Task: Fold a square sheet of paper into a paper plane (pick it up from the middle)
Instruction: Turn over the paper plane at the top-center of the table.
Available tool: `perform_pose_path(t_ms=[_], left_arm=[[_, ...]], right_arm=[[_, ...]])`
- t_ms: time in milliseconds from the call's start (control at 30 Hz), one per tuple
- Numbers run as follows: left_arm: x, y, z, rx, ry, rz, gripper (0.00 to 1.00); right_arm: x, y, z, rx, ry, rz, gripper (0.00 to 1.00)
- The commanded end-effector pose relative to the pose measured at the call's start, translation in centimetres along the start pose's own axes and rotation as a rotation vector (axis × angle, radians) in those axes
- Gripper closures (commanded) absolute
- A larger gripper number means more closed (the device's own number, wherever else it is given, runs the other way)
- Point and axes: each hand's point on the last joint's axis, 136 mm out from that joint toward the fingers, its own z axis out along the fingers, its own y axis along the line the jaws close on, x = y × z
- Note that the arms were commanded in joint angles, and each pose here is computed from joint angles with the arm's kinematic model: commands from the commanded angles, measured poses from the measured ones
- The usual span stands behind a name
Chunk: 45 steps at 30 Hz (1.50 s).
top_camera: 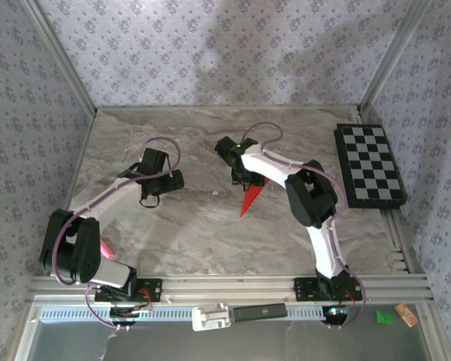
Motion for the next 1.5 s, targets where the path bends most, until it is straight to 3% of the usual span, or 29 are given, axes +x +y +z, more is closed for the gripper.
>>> perform_pose_path(t_ms=[0,733,900,1067,1233,1467], left_arm=[[-0.7,-0.6,-0.5,0.07,-0.025,-0.015,0.0],[-0.2,-1.0,0.4,0.116,0.02,-0.038,0.0],[-0.5,-1.0,0.2,0.123,0.016,-0.046,0.0],[-0.7,-0.5,0.1,0.139,0.019,-0.078,0.0],[-1.1,0.3,0.0,0.178,0.017,-0.144,0.0],[-1.7,1.4,-0.1,0.267,0.031,-0.332,0.01]], right_arm=[[0.5,-1.9,0.0,0.143,0.008,-0.007,0.4],[1.3,-1.8,1.6,0.14,0.081,-0.008,0.69],[0.5,-2.1,0.6,0.132,0.048,0.003,0.87],[-1.0,-2.6,-1.4,0.11,-0.02,0.013,0.95],[-3.3,-1.5,-5.1,0.009,-0.102,-0.043,0.96],[-4.2,5.2,-9.6,-0.426,-0.141,-0.175,0.96]])
